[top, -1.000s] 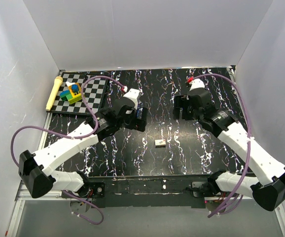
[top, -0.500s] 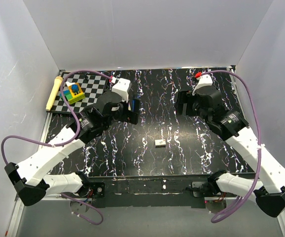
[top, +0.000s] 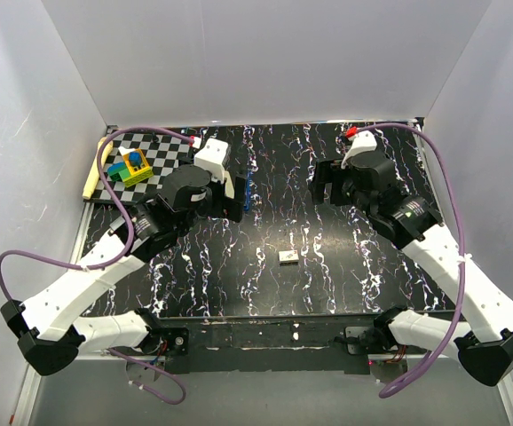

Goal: Unload the staples from the stapler

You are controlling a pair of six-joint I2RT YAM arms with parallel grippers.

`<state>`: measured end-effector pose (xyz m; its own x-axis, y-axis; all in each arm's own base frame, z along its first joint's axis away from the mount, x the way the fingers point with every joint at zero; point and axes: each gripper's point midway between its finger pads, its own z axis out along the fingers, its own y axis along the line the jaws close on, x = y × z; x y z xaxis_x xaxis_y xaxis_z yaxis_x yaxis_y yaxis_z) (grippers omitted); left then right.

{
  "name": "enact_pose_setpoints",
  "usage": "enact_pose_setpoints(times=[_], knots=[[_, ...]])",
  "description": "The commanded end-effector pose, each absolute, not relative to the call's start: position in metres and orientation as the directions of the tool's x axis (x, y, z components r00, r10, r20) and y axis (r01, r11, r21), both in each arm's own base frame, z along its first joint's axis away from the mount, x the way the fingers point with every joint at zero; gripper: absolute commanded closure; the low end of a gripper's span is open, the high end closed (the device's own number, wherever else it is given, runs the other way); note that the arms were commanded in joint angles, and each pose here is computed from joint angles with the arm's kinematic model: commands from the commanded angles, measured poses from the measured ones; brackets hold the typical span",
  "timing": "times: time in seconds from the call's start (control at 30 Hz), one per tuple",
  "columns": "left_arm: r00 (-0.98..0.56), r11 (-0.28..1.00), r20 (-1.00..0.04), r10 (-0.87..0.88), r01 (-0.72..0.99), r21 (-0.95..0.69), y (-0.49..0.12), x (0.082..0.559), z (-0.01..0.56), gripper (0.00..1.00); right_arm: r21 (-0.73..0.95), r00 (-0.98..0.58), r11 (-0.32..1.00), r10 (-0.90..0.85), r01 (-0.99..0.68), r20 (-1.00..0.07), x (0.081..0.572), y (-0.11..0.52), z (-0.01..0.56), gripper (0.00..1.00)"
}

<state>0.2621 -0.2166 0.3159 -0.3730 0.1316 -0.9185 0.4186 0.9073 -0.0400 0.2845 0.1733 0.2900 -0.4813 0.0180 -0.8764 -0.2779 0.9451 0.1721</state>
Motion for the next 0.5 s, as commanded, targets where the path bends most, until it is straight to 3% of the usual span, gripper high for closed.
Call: enact_pose_setpoints(times=[0.0, 0.47], knots=[[-0.317, 0.907, -0.944, 0.093, 0.419, -0.051, -0.2122, 0.2603, 0.3408, 0.02, 0.223, -0.386, 0.924, 0.092, -0.311, -0.918, 0.2928, 0.1817, 0.3318, 0.07], [-0.306, 0.906, -0.948, 0.089, 0.42, -0.051, -0.2117, 0.2604, 0.3419, 0.02, 0.23, -0.396, 0.915, 0.086, -0.333, -0.914, 0.2933, 0.1883, 0.332, 0.06]])
